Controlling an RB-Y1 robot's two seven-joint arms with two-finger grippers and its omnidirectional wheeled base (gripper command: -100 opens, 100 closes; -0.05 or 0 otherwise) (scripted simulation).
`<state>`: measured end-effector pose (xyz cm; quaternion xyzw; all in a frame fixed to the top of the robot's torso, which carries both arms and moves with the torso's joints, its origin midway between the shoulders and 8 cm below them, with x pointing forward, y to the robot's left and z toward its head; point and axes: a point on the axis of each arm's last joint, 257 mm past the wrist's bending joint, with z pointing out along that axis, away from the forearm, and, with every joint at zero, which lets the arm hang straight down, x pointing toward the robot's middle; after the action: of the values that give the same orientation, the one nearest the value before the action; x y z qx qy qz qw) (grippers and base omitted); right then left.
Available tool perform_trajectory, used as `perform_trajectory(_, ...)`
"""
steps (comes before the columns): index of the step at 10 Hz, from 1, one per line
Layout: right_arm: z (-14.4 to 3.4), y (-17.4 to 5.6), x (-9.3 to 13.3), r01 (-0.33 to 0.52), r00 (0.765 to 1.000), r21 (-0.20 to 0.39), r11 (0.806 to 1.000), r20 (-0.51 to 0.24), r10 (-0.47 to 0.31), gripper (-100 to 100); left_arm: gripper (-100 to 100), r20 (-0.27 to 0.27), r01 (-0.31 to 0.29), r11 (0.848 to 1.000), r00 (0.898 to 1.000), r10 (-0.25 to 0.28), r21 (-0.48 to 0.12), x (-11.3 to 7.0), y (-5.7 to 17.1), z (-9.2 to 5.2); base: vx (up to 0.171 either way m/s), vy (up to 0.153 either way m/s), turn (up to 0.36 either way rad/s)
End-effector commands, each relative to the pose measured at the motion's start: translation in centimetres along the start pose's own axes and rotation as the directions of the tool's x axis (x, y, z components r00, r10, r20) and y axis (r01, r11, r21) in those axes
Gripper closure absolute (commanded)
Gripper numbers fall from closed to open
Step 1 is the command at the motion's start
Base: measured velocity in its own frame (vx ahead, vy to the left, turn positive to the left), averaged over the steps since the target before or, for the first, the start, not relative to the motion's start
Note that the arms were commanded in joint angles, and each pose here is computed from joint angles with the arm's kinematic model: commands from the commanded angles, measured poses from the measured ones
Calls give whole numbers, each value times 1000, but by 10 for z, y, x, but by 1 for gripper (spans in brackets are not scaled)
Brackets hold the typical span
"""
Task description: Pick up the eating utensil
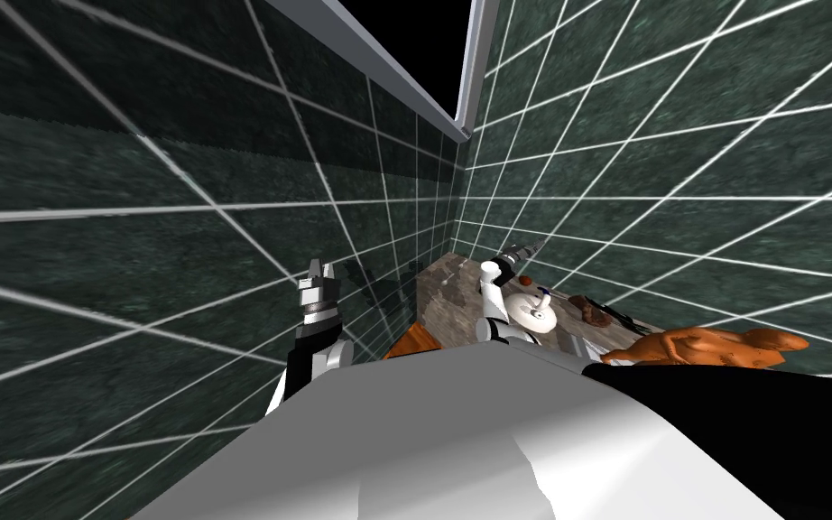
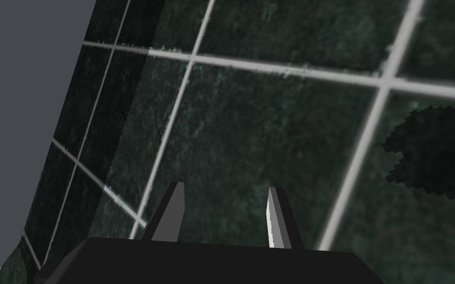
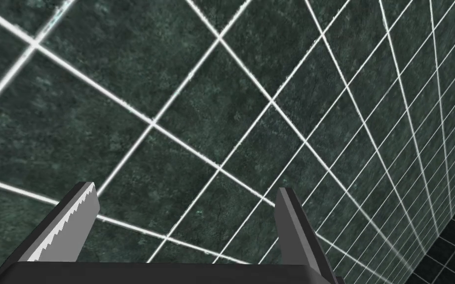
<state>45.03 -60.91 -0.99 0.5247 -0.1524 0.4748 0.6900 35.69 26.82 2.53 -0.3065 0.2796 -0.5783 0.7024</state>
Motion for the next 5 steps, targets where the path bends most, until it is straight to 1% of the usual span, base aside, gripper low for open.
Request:
perform_trajectory(1,2,-13,-8,-30,998,26,999,61,29,-100,0,0,0,1000,1000,0,0,0,0,0,3,-6,31)
perform_trajectory(2,2,-15,-11,-44,997,33,998,71,42,-100,0,0,0,1000,1000,0,0,0,0,0,0,0,0)
perform_trajectory(3,7,-21,-26,-68,987,32,997,150,62,-100,0,0,0,1000,1000,0,0,0,0,0,2,-3,50)
perform_trajectory(4,5,-30,-28,-88,983,51,995,168,78,-100,0,0,0,1000,1000,0,0,0,0,0,2,-6,33)
perform_trajectory(5,4,-31,-29,-96,981,54,994,174,86,-100,0,0,0,1000,1000,0,0,0,0,0,0,0,0)
